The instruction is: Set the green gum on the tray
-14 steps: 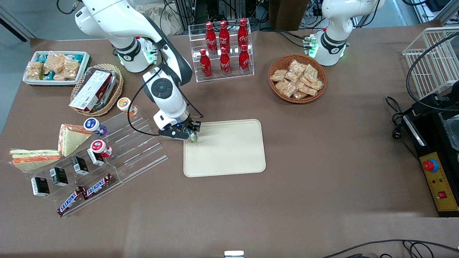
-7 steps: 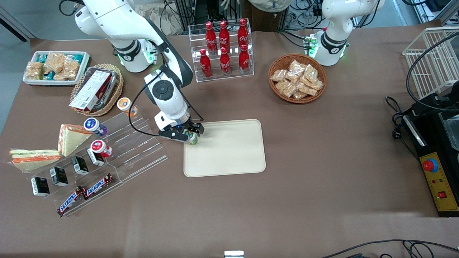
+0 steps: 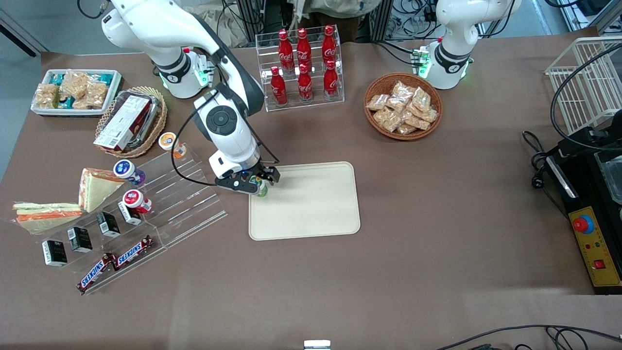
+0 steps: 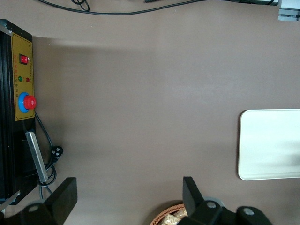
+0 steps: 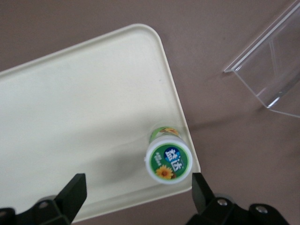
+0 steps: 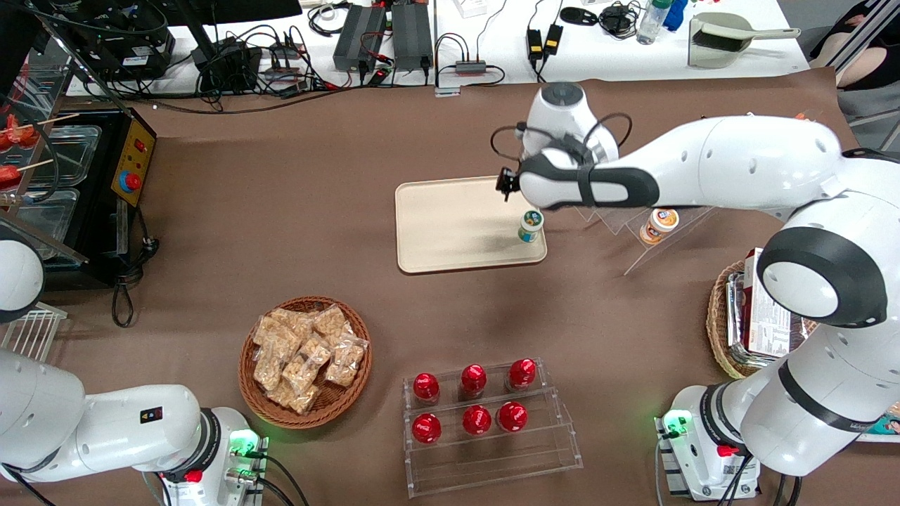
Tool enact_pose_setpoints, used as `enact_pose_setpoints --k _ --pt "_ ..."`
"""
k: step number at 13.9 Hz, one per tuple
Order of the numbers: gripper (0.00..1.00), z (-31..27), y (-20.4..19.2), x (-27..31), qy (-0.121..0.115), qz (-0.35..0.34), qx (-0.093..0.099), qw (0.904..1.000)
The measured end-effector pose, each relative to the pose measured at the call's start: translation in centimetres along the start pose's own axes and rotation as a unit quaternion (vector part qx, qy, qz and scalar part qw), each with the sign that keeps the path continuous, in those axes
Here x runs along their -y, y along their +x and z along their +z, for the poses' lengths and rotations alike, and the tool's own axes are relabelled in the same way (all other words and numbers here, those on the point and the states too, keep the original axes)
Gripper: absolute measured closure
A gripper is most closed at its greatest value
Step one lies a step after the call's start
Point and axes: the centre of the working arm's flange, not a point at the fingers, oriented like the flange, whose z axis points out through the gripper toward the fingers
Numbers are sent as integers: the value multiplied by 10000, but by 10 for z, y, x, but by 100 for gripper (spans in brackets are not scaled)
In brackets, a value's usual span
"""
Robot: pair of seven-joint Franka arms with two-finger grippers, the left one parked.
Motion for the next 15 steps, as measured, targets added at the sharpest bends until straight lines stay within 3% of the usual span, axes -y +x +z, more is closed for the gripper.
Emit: enact_pose_setpoints --k 3,6,9,15 --pt "0 -106 20 15 -70 -272 68 9996" --pt "0 -201 46 -12 -75 -875 -380 9954" --pt "0 -261 74 -70 -89 -1241 -777 9892" --pt "0 -307 140 -224 -202 -1063 -797 9909"
